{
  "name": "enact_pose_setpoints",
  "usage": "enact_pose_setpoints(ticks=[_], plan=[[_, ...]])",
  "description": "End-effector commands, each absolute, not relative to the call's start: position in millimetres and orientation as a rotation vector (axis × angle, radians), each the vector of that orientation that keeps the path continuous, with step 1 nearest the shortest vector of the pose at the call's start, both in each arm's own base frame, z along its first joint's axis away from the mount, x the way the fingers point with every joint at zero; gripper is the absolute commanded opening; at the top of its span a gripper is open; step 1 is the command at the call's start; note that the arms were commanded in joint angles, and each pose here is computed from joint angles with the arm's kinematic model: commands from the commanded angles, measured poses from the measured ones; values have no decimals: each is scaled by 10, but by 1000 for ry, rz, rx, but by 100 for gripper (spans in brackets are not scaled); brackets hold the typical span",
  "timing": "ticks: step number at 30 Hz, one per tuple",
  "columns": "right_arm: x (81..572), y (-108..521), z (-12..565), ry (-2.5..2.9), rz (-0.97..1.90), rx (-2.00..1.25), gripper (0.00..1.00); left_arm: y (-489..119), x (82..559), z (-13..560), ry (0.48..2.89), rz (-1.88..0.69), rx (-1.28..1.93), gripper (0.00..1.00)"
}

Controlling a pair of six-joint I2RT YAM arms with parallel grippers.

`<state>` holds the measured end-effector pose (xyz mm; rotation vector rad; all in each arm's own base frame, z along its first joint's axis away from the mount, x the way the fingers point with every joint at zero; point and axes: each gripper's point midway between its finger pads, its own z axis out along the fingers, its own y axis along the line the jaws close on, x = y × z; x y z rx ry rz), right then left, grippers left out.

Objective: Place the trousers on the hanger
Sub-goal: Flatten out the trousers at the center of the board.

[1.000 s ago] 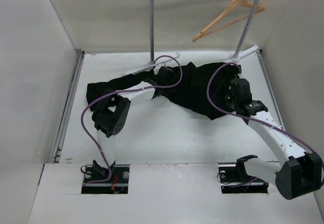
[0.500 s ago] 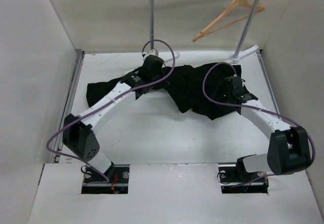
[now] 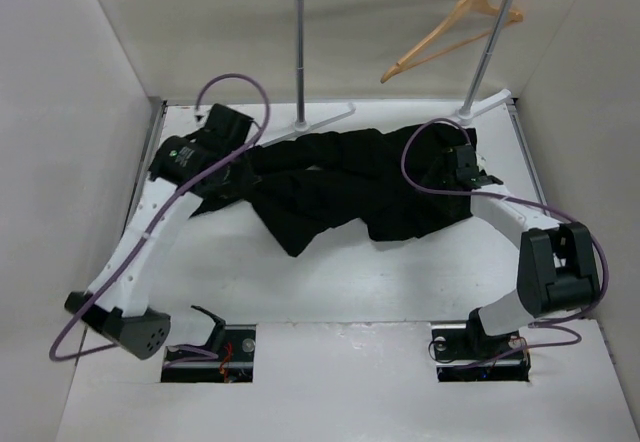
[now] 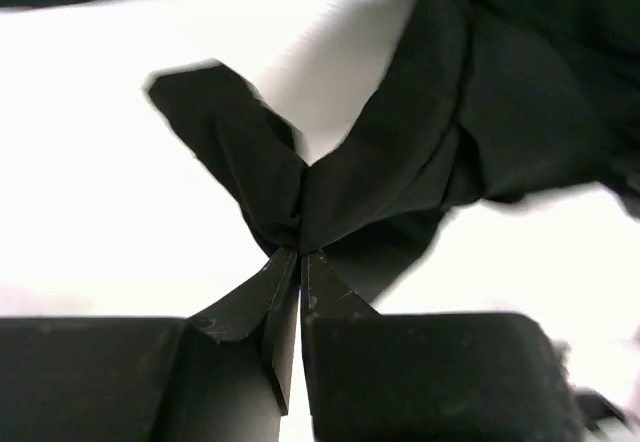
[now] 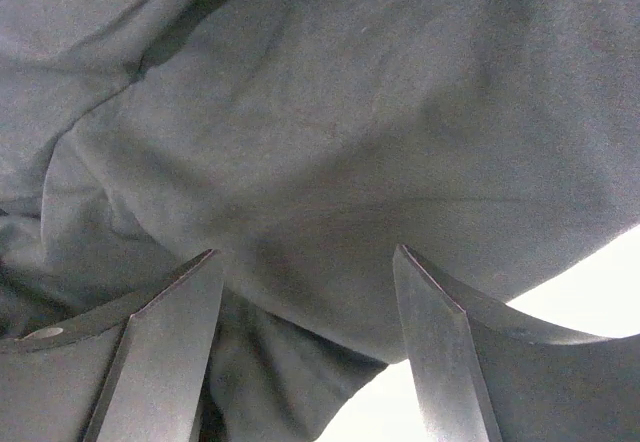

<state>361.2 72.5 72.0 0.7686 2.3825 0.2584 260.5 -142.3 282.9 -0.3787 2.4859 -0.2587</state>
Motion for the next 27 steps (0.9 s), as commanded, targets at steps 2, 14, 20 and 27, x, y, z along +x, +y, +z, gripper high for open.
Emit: enact_pose_setpoints(ticks=[2, 14, 20, 27], plan=[[3745, 695, 954, 2284, 262, 771, 75, -107, 1764, 2560, 2627, 435, -383, 3], [3524, 757, 1420, 2201, 315, 719, 67, 388, 2464, 2155, 2334, 245, -954, 50], [3371, 599, 1369, 2186, 285, 800, 12, 278, 3154, 1583, 2286, -27, -1176, 55], [3095, -100, 965, 2125, 104, 1123, 53, 454, 3734, 944, 2193, -80, -1358, 54]])
